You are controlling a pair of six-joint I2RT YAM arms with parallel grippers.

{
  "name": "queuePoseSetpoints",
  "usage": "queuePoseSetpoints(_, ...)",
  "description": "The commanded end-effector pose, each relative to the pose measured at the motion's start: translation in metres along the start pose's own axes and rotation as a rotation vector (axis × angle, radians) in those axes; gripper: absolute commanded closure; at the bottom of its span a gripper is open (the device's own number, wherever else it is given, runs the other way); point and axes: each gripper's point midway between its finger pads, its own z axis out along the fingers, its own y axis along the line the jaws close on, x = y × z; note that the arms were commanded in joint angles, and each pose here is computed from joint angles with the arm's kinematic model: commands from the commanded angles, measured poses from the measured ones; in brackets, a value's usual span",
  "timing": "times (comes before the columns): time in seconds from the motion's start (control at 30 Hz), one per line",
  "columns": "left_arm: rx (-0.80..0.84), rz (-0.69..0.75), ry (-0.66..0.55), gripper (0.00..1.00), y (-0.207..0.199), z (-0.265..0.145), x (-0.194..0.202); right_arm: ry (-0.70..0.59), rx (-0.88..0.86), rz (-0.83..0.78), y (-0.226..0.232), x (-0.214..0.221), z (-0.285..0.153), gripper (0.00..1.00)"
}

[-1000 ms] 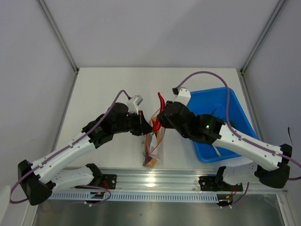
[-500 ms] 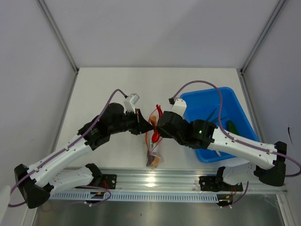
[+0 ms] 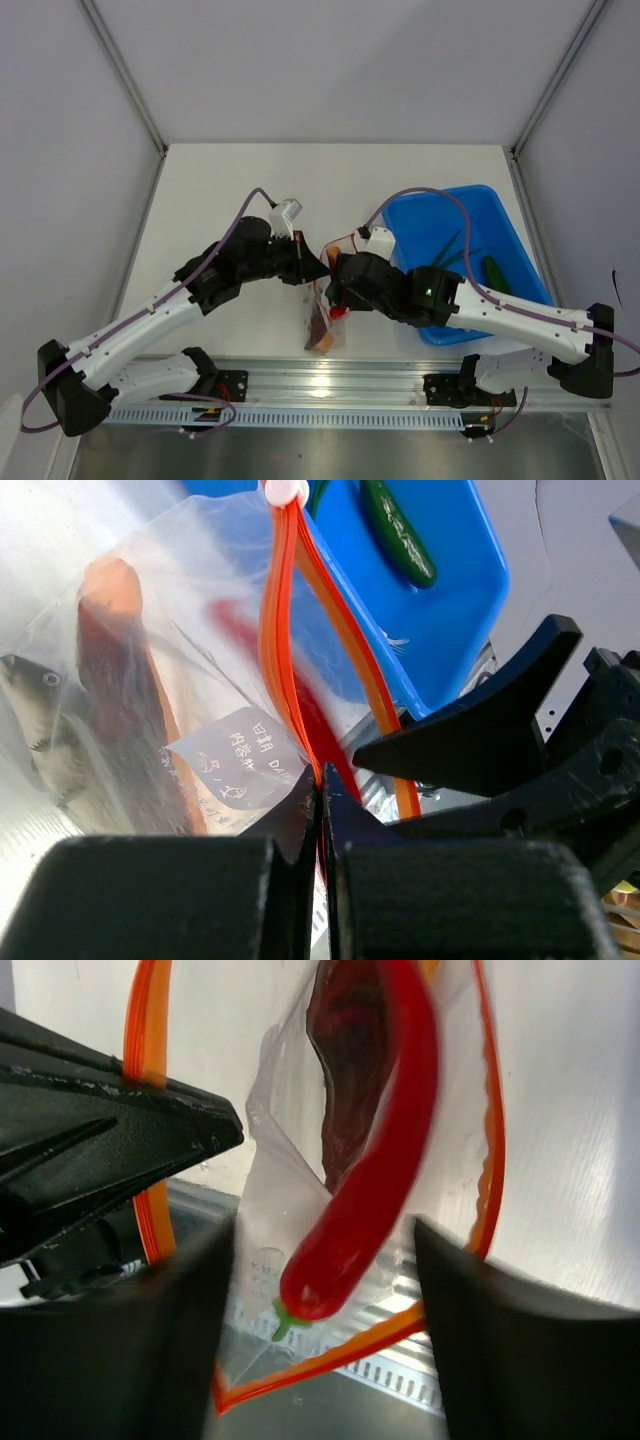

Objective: Place the food in the zip-top bag and seal the zipper
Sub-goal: Place the fake vegetable in the zipper food storage bag.

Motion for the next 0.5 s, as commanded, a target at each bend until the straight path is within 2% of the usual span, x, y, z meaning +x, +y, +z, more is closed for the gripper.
queuePoseSetpoints(0.0, 0.056, 0.034, -0.054, 0.99, -0.02, -0.004, -0.021, -0.032, 0.008, -0.053, -0.005, -0.01, -0.007, 0.2)
queuePoseSetpoints(0.07, 0.068, 0.038, -0.05, 0.99, -0.024, -0.005, -0.023, -0.033, -0.001, -0.067, -0.003, -0.016, -0.008, 0.14)
queuePoseSetpoints(0.1, 0.066, 0.038, -0.042, 0.99, -0.023, -0.004, -0.021, -0.045, -0.022, -0.076, 0.003, -0.025, -0.013, 0.06)
queuePoseSetpoints(0.3, 0.056, 0.043, -0.038, 0.99, -0.02, -0.004, -0.02, -0.178, -0.038, -0.077, 0.012, -0.085, -0.051, 0.06)
queuePoseSetpoints(0.4, 0.042, 0.047, -0.035, 1.0, -0.017, -0.005, -0.018, -0.217, -0.007, -0.047, -0.007, -0.105, -0.063, 0.07)
queuePoseSetpoints(0.47, 0.038, 0.05, -0.029, 0.99, -0.015, -0.006, -0.016, -0.189, -0.003, -0.008, -0.024, -0.108, -0.061, 0.09)
